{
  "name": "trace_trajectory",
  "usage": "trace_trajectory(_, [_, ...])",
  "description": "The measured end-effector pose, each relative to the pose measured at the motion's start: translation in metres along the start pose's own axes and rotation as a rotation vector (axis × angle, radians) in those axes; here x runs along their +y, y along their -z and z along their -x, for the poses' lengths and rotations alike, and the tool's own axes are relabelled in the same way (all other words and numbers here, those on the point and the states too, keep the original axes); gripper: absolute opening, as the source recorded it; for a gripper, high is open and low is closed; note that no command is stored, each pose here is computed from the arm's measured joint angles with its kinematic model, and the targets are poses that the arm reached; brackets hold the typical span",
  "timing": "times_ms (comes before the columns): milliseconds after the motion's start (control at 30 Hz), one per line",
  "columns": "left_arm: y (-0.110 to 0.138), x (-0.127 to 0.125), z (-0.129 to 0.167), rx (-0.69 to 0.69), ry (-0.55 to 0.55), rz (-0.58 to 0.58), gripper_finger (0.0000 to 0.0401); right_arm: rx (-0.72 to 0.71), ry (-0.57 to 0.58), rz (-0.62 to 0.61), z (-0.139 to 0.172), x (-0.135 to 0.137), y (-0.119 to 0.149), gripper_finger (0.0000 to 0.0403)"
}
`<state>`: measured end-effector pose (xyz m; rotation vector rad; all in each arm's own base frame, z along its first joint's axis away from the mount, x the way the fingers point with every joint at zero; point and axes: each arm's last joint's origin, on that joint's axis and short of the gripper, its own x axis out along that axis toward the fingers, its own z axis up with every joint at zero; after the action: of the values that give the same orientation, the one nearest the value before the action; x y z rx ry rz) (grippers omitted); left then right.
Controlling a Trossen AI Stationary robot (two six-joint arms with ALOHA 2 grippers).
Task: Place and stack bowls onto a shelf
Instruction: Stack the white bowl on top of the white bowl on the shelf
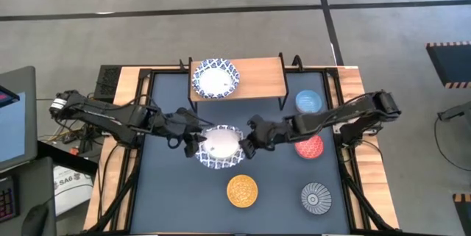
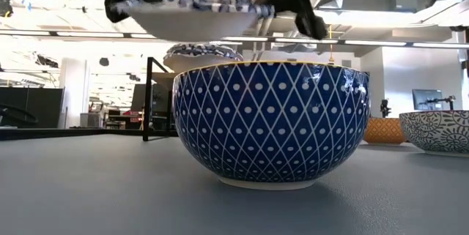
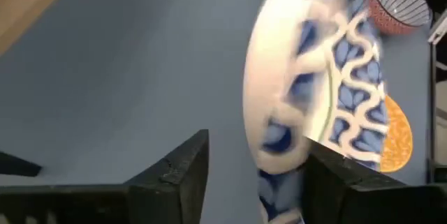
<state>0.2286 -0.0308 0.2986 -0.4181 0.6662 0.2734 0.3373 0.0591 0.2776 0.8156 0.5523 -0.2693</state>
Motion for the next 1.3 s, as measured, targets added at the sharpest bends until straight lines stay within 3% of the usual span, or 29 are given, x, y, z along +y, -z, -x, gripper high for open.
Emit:
trace_trajectory(100, [-0.004,0.004,-0.001,-0.011,-0.001,0.018,0.0145,-0.003,-0.001,0.026,0.013,-0.003,-0.01,0.003])
trace_trajectory(333, [-0.023,0.022,-0.004,-0.05,0.035,0.039,0.0013,-0.042,-0.067,0.111,0.032,-0.005,-0.029,0.0066])
trace_trajectory(533, [-0.062,0.037,0.022,-0.135,-0.032,0.09,0.0006,-0.142,-0.104,0.101,0.056,0.0,-0.04,0.0119])
trace_trajectory(700, [-0.096,0.057,0.052,-0.226,-0.186,0.072,0.0001,-0.28,-0.134,0.089,0.088,0.008,-0.048,0.0172])
trace_trajectory(967, [-0.124,0.115,0.047,-0.164,-0.346,0.182,0.0,-0.309,-0.067,0.024,0.097,0.003,-0.048,0.0197])
trace_trajectory(1300, [-0.146,0.17,0.02,0.076,-0.249,0.301,0.0006,-0.171,-0.016,-0.032,0.093,0.004,-0.023,0.0187])
